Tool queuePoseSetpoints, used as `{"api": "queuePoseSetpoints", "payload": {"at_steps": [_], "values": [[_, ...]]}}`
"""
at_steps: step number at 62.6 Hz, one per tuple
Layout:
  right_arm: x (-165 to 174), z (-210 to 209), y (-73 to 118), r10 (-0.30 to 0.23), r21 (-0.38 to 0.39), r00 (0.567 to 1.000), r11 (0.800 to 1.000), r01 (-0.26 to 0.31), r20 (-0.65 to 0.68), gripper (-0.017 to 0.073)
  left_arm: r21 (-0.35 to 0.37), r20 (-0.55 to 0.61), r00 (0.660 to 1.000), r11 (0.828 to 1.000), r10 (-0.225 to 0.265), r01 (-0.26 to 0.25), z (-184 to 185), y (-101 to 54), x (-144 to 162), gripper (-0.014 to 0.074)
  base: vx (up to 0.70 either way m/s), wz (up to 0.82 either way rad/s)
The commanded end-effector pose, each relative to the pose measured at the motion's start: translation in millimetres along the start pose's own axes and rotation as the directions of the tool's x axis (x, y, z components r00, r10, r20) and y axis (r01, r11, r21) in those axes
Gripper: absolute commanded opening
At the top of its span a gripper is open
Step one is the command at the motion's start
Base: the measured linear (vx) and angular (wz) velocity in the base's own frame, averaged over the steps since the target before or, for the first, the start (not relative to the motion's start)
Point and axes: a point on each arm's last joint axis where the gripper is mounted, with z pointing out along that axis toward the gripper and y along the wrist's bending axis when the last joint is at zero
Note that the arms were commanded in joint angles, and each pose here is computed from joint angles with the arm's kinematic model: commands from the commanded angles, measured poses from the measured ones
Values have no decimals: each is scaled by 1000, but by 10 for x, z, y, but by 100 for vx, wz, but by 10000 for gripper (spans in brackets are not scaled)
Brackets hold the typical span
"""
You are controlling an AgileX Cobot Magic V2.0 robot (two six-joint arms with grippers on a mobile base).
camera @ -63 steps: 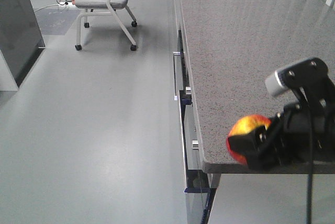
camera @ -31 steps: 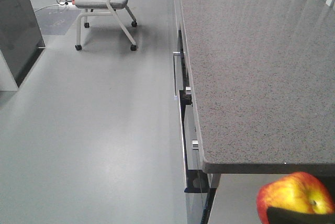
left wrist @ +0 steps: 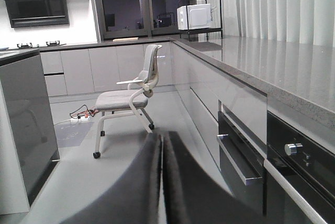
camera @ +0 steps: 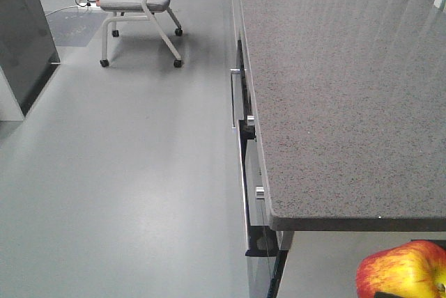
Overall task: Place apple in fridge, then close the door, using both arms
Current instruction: 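Drive the base toward the open refrigerator holding the apple in right gripper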
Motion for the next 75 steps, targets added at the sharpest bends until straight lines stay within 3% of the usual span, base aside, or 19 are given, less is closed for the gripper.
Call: {"api": "queuePoseSetpoints", "payload": {"at_steps": [1,75], "values": [[-127,-51,3,4,9,996,1000,-4,88,411,7,72,997,1000,-14,14,-9,-5,-9,-6,0,0],[-124,-50,4,0,8,996,1000,-1,85,411,7,71,997,1000,-14,14,-8,-5,-9,-6,0,1]]}}
